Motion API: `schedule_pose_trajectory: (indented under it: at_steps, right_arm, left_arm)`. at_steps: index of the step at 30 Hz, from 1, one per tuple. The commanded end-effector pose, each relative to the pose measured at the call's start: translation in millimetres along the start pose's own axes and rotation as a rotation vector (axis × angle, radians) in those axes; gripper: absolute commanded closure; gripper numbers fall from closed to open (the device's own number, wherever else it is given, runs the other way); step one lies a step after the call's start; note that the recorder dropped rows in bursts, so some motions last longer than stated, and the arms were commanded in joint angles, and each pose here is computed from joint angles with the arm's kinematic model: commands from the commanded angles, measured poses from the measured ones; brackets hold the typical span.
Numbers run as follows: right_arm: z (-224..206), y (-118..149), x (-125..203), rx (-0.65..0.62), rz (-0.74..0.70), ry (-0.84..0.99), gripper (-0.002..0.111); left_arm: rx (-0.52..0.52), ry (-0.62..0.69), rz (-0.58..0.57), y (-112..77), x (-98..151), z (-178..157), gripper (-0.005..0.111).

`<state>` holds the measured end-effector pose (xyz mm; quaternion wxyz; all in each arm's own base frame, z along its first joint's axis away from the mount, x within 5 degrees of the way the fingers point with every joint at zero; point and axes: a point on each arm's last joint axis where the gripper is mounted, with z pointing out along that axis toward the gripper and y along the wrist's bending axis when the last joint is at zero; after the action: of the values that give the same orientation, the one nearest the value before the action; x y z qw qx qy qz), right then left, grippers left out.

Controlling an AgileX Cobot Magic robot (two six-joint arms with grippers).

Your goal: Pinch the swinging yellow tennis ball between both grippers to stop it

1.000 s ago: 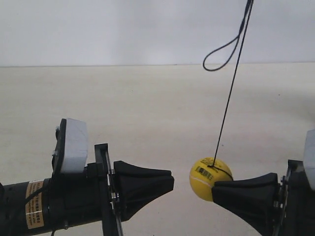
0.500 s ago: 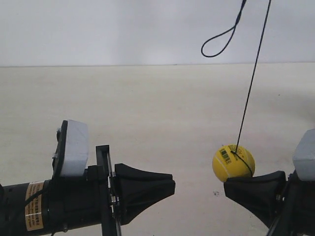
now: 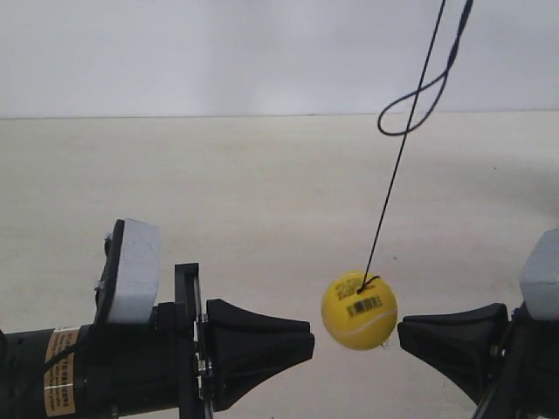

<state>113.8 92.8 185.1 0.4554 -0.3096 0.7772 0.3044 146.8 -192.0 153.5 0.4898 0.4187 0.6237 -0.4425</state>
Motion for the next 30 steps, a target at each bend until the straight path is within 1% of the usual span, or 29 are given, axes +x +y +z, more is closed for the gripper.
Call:
schedule_pose_trajectory:
  at_steps: [1,4,7,30]
  right_arm:
    - [0.1,2.3,-2.2,-0.026,0.005,-0.021,0.108]
    - [-0.2,6.9,-4.8,-0.076,0.003,-0.05,0.108]
    - [-0.6,10.5,-6.1,-0.115,-0.005,-0.065,0.108]
    - [-0.4,9.3,-4.5,-0.103,0.006,-0.046,0.108]
  left_arm:
    - [0.005,0.003,-0.01,0.6,2.4,1.1,0.102]
    - [0.005,-0.008,-0.003,2.2,-0.1,3.6,0.102]
    - [0.02,-0.013,-0.026,2.5,-2.4,5.9,0.102]
    - [0.02,0.0,-0.024,2.9,-1.8,6.5,0.102]
